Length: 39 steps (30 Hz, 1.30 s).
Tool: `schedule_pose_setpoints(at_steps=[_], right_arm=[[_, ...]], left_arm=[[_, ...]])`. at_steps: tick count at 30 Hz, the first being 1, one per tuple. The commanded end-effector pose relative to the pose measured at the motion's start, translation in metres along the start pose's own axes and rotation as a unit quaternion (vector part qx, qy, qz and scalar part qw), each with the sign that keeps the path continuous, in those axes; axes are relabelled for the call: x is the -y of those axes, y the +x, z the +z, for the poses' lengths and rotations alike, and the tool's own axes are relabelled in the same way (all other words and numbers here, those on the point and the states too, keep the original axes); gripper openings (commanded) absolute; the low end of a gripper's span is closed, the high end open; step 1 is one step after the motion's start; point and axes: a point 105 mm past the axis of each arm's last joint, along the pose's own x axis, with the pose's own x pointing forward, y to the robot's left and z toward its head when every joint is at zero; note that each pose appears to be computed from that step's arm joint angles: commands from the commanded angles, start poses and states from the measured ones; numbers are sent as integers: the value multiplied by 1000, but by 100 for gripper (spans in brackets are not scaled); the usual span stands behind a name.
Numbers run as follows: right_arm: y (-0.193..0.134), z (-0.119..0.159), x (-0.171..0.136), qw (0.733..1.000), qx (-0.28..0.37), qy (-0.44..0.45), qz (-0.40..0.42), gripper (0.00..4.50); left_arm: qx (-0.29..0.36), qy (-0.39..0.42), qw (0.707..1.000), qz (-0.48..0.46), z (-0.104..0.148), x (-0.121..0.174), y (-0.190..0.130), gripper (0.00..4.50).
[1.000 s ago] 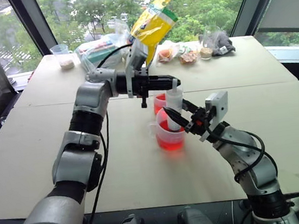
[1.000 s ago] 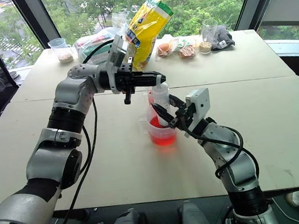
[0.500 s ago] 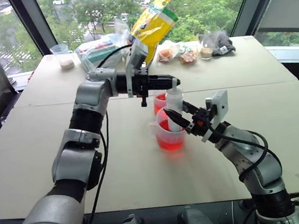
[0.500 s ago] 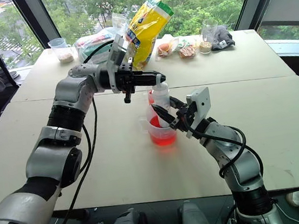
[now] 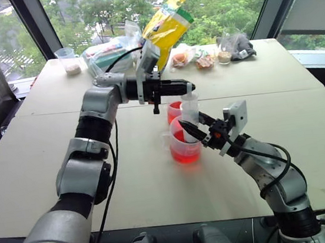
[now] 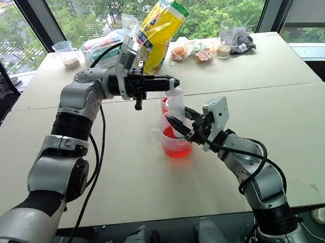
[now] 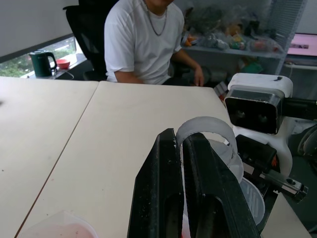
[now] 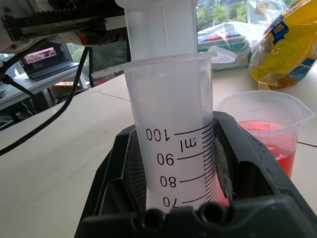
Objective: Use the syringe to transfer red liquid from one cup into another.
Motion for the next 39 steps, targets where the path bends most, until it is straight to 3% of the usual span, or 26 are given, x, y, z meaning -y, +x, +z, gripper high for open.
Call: schedule_pose_setpoints(at_steps=[1,15,18,25,31,39], right_arm=[[3,-13,-21,998,-25,14,51,153],[5,4,-16,999,-6,-4,45,153],[7,16,-13,999,10,-13,41,153],[8,51,-2,998,51,-37,25,153],[6,62,0,997,59,-37,23,153],[1,74,1,997,75,-8,22,153]], left_arm=[[47,73,996,33,49,-5,-9,2],[39,61,997,20,42,-1,-7,2],[31,49,998,11,35,1,-6,89],[0,22,1000,22,7,1,-13,433],[-14,6,999,43,-7,-2,-26,443],[-39,-5,993,110,-17,-10,-67,443]])
